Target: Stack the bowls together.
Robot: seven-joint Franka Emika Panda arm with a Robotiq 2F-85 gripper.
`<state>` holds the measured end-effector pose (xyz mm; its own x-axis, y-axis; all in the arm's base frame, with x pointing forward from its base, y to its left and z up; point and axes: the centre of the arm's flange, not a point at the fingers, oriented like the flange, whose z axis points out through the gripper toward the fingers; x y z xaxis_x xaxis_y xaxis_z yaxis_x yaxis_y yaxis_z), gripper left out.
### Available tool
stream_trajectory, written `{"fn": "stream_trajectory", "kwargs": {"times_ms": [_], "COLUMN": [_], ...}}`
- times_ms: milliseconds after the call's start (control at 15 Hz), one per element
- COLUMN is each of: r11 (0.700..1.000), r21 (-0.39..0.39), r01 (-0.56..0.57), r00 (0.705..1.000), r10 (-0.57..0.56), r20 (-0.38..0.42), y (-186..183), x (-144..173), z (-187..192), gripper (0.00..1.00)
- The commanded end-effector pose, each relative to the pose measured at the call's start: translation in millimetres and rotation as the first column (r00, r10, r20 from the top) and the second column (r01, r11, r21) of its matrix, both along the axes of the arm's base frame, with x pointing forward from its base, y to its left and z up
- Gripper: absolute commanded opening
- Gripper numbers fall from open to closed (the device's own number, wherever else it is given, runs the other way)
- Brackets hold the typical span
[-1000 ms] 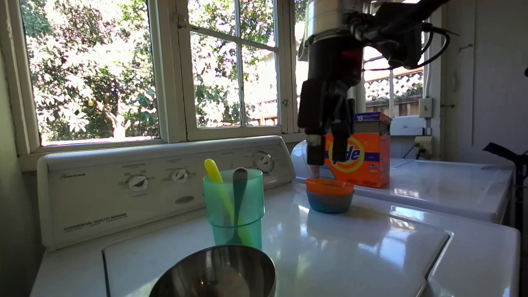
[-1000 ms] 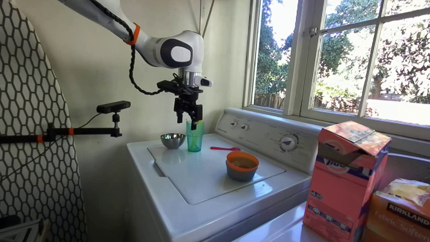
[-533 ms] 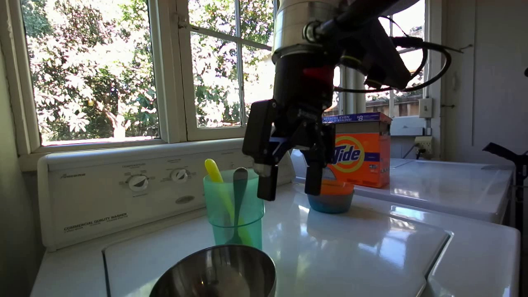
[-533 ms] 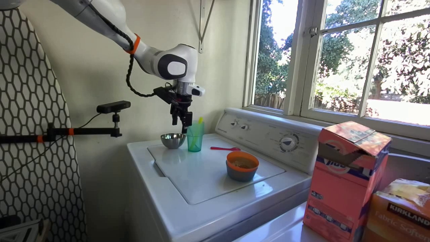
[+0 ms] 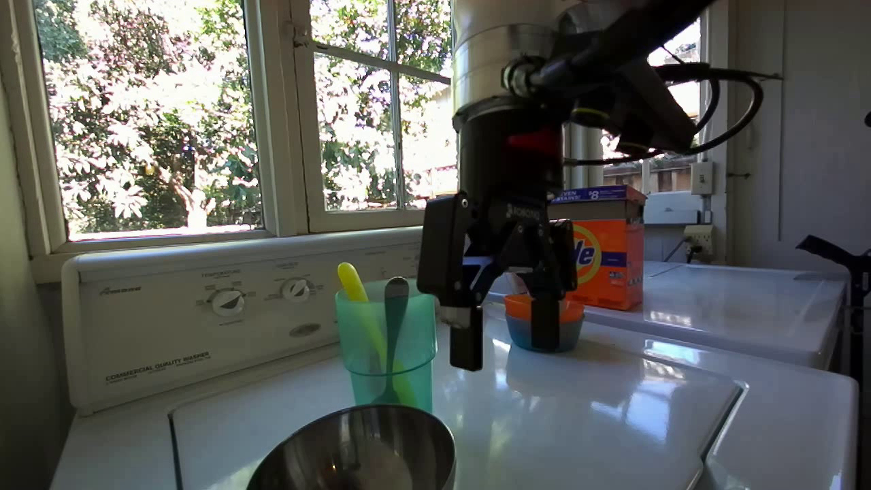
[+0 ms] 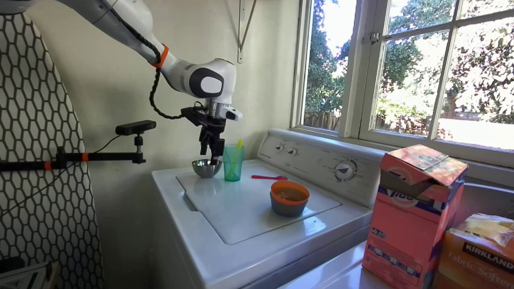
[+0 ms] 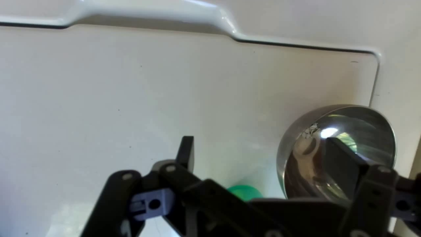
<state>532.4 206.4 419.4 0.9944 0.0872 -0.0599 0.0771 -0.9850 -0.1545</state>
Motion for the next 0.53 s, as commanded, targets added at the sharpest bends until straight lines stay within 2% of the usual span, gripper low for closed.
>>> {"fn": "stream_trajectory", "kwargs": {"times_ms": [0, 267, 467], "r11": [0.997, 0.985, 0.985], "r21": [-0.058, -0.167, -0.171], "r01": [0.046, 0.051, 0.015], "r00": [0.999, 0.998, 0.996], "r10": [-0.046, -0.044, 0.0], "r20": [0.006, 0.043, 0.086], "y": [9.6, 28.3, 54.6], "x": [3.5, 7.8, 7.7], "z": [-11.6, -27.2, -29.4], "gripper": [1.0, 1.0, 1.0]}}
